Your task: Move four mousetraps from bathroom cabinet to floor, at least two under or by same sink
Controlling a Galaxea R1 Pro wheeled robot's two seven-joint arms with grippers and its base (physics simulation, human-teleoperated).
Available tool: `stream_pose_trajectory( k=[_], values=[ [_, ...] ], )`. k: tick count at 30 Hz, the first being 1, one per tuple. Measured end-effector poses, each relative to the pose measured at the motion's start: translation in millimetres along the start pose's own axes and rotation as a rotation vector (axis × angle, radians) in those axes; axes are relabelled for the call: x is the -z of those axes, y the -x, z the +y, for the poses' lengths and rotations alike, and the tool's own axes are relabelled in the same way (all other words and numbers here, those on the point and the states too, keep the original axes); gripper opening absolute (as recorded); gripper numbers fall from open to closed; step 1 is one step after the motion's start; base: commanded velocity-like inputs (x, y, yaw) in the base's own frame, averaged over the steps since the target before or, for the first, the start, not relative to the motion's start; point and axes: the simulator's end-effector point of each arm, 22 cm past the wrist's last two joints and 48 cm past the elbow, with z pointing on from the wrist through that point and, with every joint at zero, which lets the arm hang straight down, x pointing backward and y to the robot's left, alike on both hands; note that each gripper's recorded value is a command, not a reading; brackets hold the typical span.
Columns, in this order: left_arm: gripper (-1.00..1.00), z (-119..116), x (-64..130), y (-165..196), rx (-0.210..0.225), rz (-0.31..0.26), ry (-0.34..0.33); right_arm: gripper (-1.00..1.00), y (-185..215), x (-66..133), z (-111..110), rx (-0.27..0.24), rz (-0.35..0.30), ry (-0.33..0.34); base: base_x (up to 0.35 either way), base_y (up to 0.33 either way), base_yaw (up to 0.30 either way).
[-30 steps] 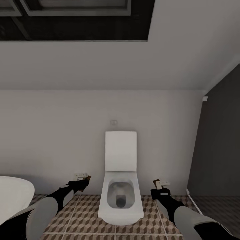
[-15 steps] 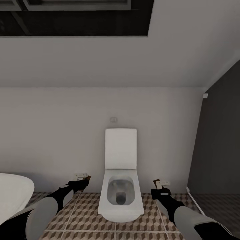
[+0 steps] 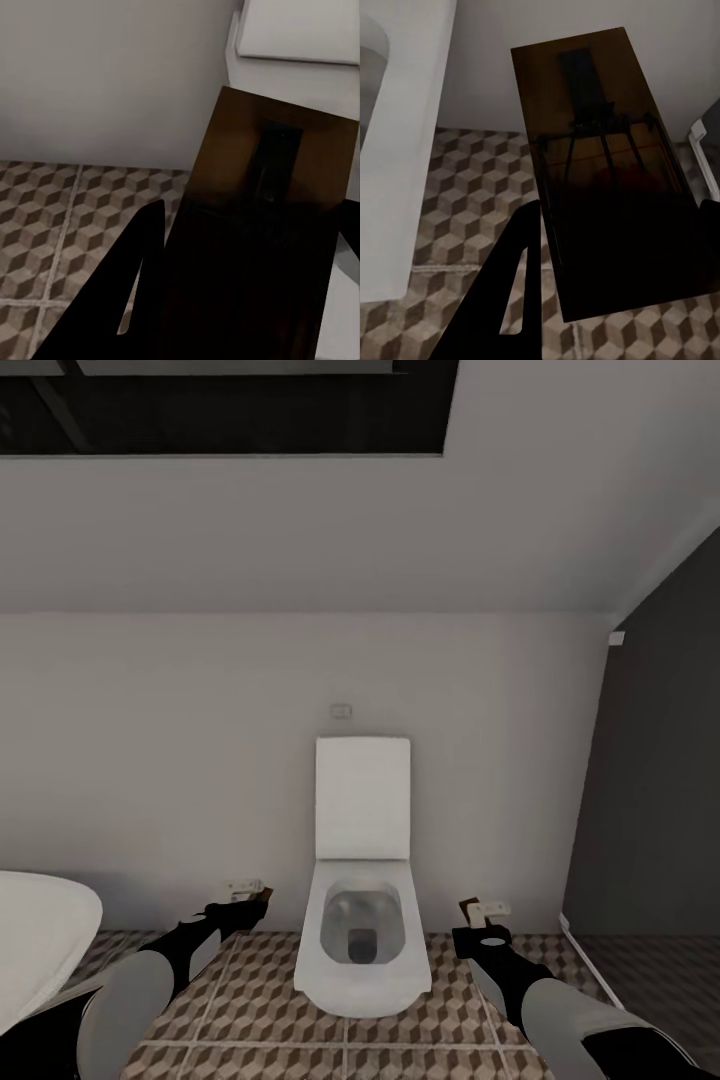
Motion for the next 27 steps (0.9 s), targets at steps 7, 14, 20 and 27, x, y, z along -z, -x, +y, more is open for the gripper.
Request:
stream_pose_trajectory(
  k=[7, 14, 20, 27],
  values=[
    [-1.00, 0.9, -4.8, -13.9, 0.000, 0.000, 0.000, -1.00, -13.6, -5.9, 2.0, -0.001, 0.001, -0.001, 0.000, 0.000, 0.000],
    [-1.00, 1.6, -9.5, -28.4, 0.000, 0.000, -0.001, -1.00, -27.4, -11.7, 3.8, -0.001, 0.001, -0.001, 0.000, 0.000, 0.000],
    [-1.00, 1.5, -13.6, -40.8, 0.000, 0.000, -0.002, -1.00, -38.7, -16.6, 5.8, -0.001, -0.001, -0.001, 0.000, 0.000, 0.000],
    [-1.00, 3.1, -18.1, -55.4, 0.000, 0.000, -0.002, -1.00, -51.6, -22.2, 6.1, -0.002, -0.007, -0.010, 0.000, 0.000, 0.000]
  ],
)
